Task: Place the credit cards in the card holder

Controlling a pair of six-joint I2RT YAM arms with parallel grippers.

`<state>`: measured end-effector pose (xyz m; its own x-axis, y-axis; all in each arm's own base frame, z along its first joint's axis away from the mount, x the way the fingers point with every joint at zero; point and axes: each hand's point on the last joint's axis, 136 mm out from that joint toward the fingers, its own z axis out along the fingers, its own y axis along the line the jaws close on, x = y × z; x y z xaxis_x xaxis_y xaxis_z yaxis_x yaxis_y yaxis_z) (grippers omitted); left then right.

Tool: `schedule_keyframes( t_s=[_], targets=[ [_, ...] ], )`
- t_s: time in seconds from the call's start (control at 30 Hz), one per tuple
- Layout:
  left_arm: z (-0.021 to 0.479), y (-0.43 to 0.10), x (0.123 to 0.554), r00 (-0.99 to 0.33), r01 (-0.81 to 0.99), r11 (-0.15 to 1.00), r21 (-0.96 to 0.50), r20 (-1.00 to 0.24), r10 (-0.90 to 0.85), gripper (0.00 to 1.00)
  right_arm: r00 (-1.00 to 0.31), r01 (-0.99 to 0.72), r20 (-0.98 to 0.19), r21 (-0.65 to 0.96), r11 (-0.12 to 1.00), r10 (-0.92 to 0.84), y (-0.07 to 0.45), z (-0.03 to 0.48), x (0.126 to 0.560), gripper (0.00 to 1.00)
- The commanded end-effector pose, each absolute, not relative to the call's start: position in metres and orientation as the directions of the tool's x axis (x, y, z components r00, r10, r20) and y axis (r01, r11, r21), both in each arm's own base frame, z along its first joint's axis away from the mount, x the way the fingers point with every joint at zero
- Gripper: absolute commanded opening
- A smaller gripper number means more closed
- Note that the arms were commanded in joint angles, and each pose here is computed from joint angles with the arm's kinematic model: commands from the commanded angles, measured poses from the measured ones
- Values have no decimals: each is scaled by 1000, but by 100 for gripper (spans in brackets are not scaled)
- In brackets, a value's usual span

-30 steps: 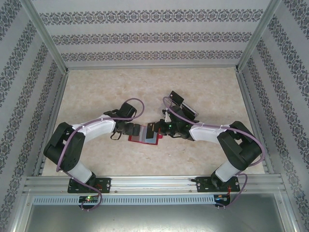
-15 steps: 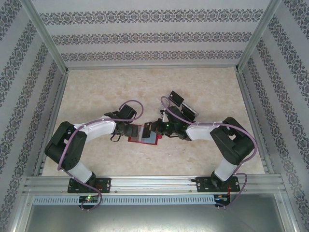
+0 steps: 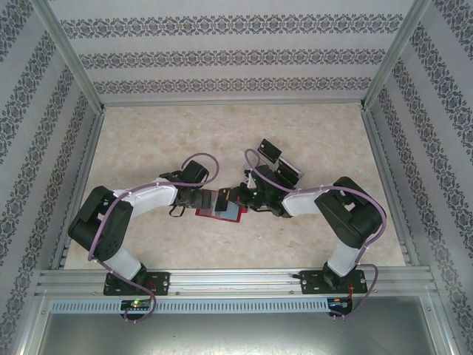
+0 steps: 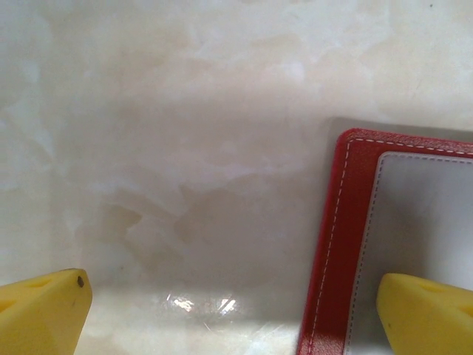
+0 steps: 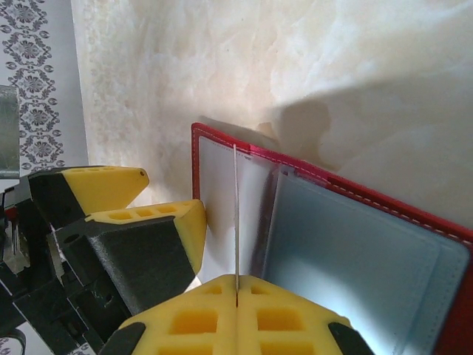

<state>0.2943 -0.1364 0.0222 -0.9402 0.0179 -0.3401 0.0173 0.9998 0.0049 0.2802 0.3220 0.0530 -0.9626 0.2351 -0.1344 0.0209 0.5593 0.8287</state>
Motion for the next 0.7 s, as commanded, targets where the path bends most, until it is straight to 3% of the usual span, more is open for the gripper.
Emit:
schedule_keyframes(
  t_s=[0.0, 0.67],
  targets=[
    [11, -117, 275, -958, 0, 996, 94, -286, 27, 100, -963, 24, -129, 834, 552, 237, 322, 48, 275, 0],
    [5, -117, 271, -963, -5, 996, 88, -267, 18, 100, -962, 78, -60, 874, 480, 266, 329, 37, 273, 0]
  ],
)
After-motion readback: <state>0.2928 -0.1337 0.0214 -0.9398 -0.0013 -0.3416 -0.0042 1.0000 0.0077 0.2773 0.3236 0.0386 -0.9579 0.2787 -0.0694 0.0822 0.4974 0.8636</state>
